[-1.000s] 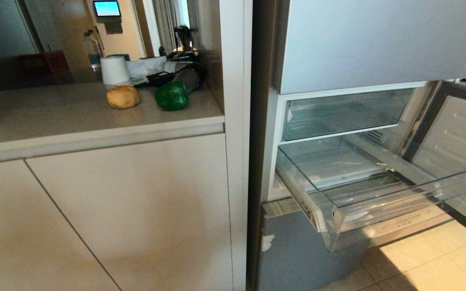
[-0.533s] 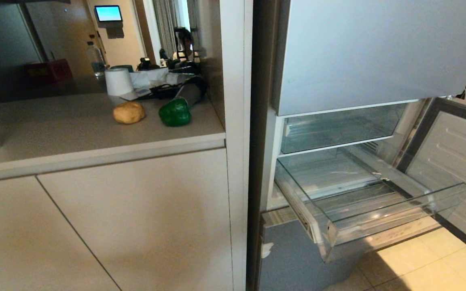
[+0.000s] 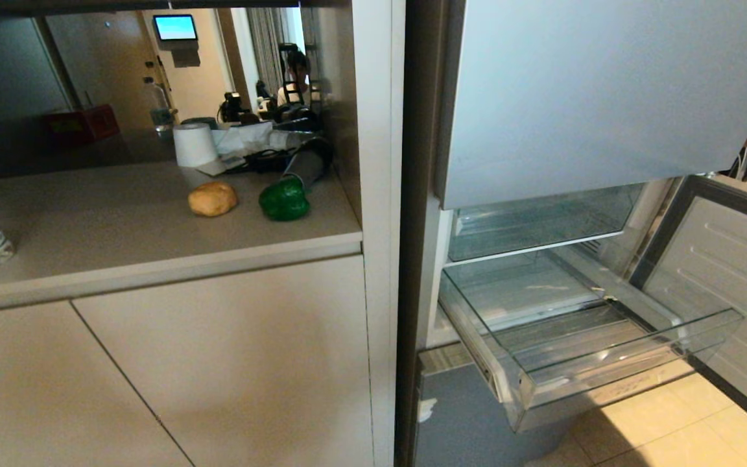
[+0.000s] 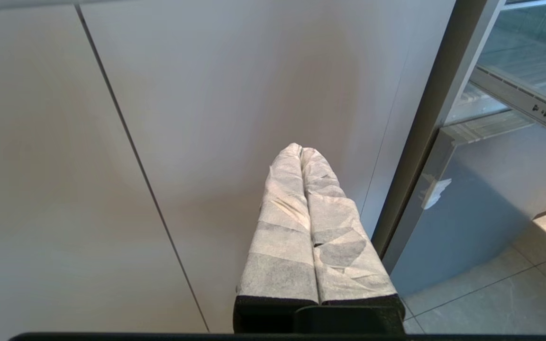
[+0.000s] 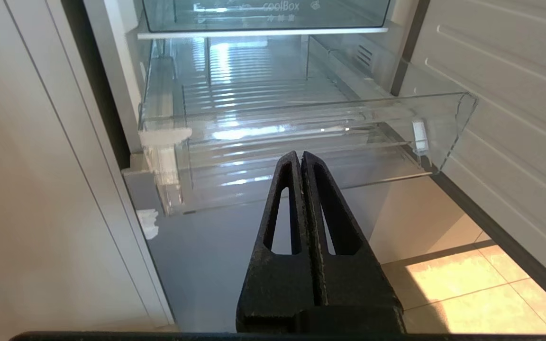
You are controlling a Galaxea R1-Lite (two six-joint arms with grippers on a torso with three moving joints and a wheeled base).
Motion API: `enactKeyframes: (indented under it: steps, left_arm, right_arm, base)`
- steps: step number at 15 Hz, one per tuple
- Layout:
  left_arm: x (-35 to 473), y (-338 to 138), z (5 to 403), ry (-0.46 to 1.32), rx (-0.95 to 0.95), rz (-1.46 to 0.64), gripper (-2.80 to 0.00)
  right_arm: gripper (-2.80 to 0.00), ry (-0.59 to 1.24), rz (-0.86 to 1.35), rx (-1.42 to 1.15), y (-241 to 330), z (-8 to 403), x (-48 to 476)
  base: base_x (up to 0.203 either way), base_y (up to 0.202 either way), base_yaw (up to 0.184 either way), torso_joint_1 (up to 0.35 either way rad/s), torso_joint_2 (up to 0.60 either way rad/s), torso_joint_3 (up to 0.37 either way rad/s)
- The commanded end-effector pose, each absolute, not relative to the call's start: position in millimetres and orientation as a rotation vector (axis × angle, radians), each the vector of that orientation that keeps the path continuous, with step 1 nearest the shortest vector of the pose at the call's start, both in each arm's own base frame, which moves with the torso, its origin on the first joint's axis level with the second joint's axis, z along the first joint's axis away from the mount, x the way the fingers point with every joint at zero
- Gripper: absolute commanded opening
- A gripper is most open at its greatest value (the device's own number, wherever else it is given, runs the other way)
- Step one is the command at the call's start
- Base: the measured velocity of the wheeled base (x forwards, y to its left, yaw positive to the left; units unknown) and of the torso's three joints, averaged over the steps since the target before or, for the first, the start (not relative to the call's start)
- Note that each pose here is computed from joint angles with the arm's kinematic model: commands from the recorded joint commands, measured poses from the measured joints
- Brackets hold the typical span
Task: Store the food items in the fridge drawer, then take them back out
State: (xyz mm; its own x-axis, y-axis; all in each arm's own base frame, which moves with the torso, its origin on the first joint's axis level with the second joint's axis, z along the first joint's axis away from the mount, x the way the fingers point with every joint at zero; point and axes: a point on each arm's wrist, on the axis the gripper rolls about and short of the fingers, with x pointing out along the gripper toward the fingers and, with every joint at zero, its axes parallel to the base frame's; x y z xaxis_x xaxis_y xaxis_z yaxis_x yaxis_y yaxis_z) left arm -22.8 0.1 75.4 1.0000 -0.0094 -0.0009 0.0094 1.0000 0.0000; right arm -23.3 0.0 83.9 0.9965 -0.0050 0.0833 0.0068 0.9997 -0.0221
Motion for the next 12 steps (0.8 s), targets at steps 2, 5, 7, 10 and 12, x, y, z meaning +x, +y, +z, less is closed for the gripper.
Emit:
enactKeyframes:
  steps: [2, 5, 7, 10, 12]
  left_arm:
    - [-22.7, 0.1, 75.4, 0.003, 0.0, -0.009, -2.8]
    - [-22.7, 0.1, 75.4, 0.003, 0.0, -0.009, -2.8]
    - [-22.7, 0.1, 75.4, 0.003, 0.0, -0.009, -2.8]
    - [-22.7, 0.1, 75.4, 0.003, 0.0, -0.009, -2.8]
    - [-22.7, 0.1, 75.4, 0.003, 0.0, -0.009, -2.8]
  right_arm:
    - [-2.8, -0.051, -0.007, -0.012, 0.0, 75.0, -20.6]
    - [-2.8, -0.051, -0.008, -0.009, 0.0, 75.0, -20.6]
    - [-2.8, -0.051, -0.008, -0.007, 0.0, 75.0, -20.6]
    - [-2.8, -0.052, -0.005, -0.005, 0.0, 75.2, -20.6]
    - [-2.8, -0.051, -0.005, -0.006, 0.0, 75.0, -20.6]
  base:
    - [0.0, 0.0, 0.0, 0.161, -0.33, -0.172]
    - [0.0, 0.0, 0.0, 0.15, -0.32, -0.165]
    - [0.0, 0.0, 0.0, 0.114, -0.24, -0.131]
    - [0.0, 0.0, 0.0, 0.08, -0.17, -0.079]
    - [0.0, 0.0, 0.0, 0.0, 0.0, 0.0]
